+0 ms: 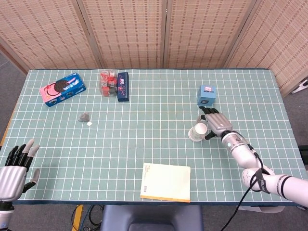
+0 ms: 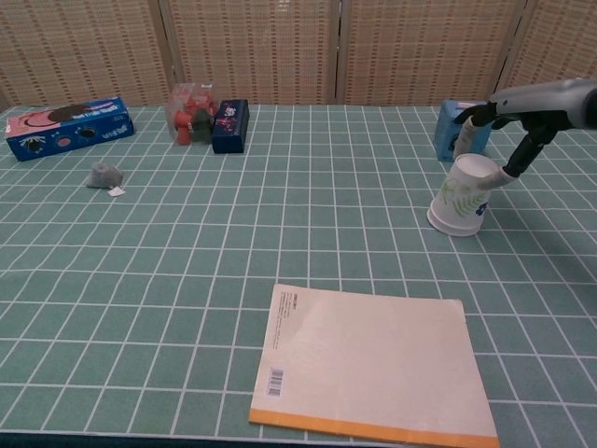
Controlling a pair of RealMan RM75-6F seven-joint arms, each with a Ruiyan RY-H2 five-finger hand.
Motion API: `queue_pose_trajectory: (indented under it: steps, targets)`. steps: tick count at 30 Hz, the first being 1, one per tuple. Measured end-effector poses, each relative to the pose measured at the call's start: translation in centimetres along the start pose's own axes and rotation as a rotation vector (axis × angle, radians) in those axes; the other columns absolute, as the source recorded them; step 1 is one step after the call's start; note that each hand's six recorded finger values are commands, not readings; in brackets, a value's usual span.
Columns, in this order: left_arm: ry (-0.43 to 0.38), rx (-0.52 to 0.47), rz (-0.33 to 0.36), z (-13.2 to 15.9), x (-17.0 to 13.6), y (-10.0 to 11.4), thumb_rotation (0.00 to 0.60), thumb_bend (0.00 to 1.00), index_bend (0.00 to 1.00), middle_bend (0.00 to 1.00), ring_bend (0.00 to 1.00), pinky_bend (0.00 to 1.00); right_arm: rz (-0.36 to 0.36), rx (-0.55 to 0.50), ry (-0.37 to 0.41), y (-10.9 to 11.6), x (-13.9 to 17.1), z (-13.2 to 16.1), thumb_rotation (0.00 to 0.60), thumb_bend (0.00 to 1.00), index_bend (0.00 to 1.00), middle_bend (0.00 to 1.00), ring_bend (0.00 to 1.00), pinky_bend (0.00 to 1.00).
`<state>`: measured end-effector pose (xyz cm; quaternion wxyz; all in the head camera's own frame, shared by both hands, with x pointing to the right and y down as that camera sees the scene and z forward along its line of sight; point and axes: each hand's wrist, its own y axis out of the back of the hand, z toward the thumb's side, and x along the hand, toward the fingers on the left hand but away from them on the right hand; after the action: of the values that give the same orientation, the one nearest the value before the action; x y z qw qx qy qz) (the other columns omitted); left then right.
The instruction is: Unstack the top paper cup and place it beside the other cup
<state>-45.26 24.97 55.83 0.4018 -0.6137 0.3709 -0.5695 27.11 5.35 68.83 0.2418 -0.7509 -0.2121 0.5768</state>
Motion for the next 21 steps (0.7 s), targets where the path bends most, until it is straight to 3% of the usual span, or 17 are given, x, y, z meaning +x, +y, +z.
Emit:
queue_pose_trajectory:
  steps: [9,21]
  targets:
    - [-0.004,-0.002,0.005,0.0,-0.1,0.0,0.6,0.5,0.0,0.0,0.0,0.0,-0.034,-0.012,0.012,0.7,0.1,0.5,0.6,0.29,0.41,0.0,0.0,0.0]
    - [-0.001,0.012,-0.008,0.1,0.1,-0.4,0.6,0.5,0.0,0.0,0.0,0.0,-0.102,-0.026,0.052,4.0,2.9,1.7,0.6,0.28,0.41,0.0,0.0,0.0]
